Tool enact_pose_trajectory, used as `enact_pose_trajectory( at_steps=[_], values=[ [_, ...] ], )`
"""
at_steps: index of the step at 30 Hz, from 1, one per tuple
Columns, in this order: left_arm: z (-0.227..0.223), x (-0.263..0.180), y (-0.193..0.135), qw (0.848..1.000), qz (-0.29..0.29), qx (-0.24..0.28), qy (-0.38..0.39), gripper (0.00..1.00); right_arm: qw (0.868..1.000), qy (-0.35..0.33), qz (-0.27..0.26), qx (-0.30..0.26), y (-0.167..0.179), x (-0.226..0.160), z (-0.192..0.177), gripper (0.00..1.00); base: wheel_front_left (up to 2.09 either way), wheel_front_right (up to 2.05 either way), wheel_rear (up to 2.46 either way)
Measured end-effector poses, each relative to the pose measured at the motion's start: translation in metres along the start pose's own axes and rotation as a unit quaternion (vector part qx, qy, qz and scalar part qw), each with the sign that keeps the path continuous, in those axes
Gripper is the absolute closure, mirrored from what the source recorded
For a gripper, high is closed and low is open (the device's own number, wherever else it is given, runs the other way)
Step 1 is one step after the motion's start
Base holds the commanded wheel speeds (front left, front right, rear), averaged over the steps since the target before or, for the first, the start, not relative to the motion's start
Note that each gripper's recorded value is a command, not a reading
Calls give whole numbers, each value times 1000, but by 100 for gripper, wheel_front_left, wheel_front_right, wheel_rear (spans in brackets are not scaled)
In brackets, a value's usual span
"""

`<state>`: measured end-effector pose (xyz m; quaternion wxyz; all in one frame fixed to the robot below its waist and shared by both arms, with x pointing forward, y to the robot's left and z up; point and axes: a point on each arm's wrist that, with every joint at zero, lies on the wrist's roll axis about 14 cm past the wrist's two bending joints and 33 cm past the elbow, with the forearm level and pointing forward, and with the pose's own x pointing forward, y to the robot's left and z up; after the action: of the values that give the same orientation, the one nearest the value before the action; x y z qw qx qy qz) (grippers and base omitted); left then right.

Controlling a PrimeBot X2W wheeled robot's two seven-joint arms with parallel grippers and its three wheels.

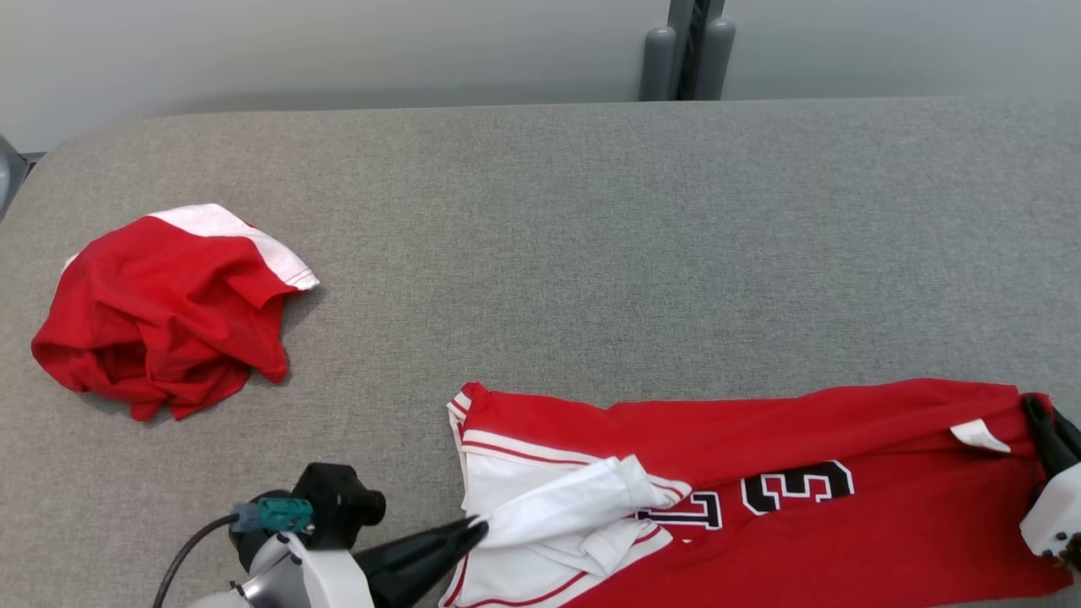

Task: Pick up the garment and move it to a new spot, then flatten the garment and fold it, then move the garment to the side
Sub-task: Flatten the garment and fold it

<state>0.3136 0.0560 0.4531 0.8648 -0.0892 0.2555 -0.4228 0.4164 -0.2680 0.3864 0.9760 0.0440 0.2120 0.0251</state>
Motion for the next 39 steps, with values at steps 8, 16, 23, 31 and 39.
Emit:
enact_pose_trajectory(
  at_steps=[8, 16, 23, 31, 39],
  values=[
    [-21, -3, -13, 999, -20, -8, 50, 100, 999, 32, 9, -22, -7, -10, -10, 100, 0, 0, 0],
    [-34, -6, -16, 996, -25, -3, 81, 100, 997, 69, 33, -29, -5, -20, -14, 100, 0, 0, 0],
    [-44, -4, -18, 995, -28, 4, 97, 100, 991, 122, 43, -9, -6, -33, -24, 64, 0, 0, 0],
    [-55, -4, -20, 992, -25, -2, 120, 0, 984, 175, 21, 20, -23, -48, -36, 0, 0, 0, 0],
    [-19, 1, -10, 999, 9, 12, 37, 0, 997, 79, -13, 21, -49, -48, 9, 0, 0, 0, 0]
  ],
)
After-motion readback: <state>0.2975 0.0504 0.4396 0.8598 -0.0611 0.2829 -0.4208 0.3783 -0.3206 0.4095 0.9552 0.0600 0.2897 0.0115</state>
